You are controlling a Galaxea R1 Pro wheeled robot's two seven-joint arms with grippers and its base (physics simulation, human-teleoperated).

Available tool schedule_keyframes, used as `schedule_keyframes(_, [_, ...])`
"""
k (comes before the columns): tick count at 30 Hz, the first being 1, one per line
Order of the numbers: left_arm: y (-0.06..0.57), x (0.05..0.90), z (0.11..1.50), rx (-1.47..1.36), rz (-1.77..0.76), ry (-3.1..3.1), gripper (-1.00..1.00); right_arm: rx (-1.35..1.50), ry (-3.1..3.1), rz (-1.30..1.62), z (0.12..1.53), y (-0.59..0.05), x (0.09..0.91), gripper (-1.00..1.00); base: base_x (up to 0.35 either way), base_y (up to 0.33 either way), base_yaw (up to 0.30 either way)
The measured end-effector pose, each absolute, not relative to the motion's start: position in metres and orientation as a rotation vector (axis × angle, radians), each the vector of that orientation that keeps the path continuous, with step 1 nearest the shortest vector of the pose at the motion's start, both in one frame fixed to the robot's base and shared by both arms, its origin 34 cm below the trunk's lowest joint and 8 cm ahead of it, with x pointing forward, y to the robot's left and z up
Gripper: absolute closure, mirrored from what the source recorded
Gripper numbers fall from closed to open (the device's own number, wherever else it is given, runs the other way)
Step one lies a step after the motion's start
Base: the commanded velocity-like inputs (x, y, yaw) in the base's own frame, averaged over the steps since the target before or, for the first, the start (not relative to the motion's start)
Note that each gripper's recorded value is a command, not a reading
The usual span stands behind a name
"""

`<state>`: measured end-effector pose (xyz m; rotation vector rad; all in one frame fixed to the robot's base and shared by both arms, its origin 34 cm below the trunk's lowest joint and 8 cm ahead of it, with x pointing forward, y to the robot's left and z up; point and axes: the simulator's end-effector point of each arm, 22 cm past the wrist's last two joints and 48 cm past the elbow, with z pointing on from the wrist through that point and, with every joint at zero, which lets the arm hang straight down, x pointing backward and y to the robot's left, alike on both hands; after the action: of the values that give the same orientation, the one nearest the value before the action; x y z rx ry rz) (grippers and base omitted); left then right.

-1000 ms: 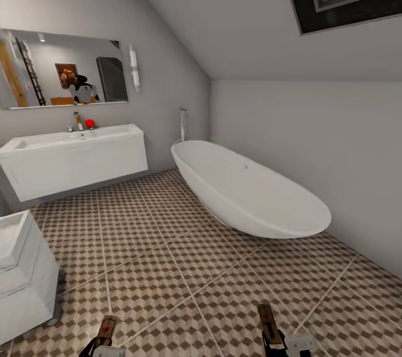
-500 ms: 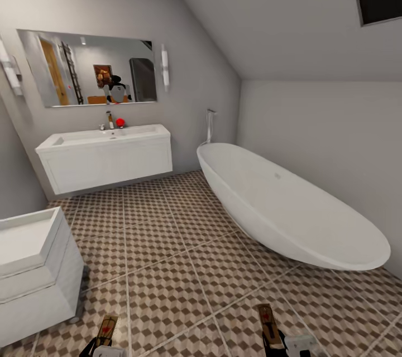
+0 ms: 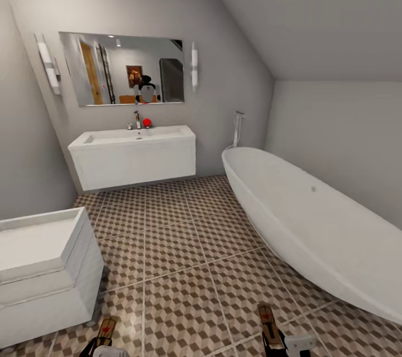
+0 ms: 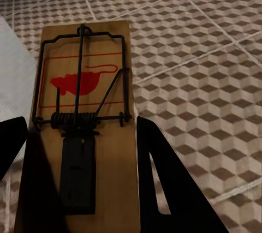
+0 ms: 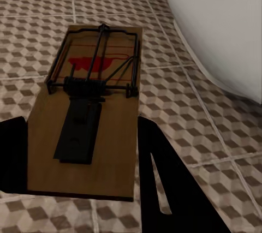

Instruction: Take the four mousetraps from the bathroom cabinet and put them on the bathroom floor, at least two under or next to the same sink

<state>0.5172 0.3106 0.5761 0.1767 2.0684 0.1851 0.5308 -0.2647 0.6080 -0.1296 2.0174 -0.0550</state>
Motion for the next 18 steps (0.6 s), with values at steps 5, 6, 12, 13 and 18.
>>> schedule_keyframes(5, [0.3106,0.517,0.5759,0.177,0.185,2.069,1.0,-0.13,2.017,-0.055,0.6081,-0.2647,0.5309,1.0,0.331,0.0,0.288])
schedule_keyframes(6, [0.3106,0.5171,0.576,0.177,0.185,2.069,1.0,-0.13,2.017,-0.055,0.6081,-0.2647,0.5309,1.0,0.331,0.0,0.288])
schedule_keyframes(12, [0.3107,0.5171,0.576,0.177,0.185,2.069,1.0,-0.13,2.017,-0.055,0.6082,-0.2647,0.5309,1.0,0.331,0.0,0.288])
schedule_keyframes(13, [0.3107,0.5171,0.576,0.177,0.185,2.069,1.0,-0.13,2.017,-0.055,0.6082,-0.2647,0.5309,1.0,0.331,0.0,0.288])
schedule_keyframes(18, [0.3107,0.5171,0.576,0.176,0.185,2.069,1.0,-0.13,2.017,-0.055,0.6082,-0.2647,0.5309,1.0,0.331,0.0,0.288])
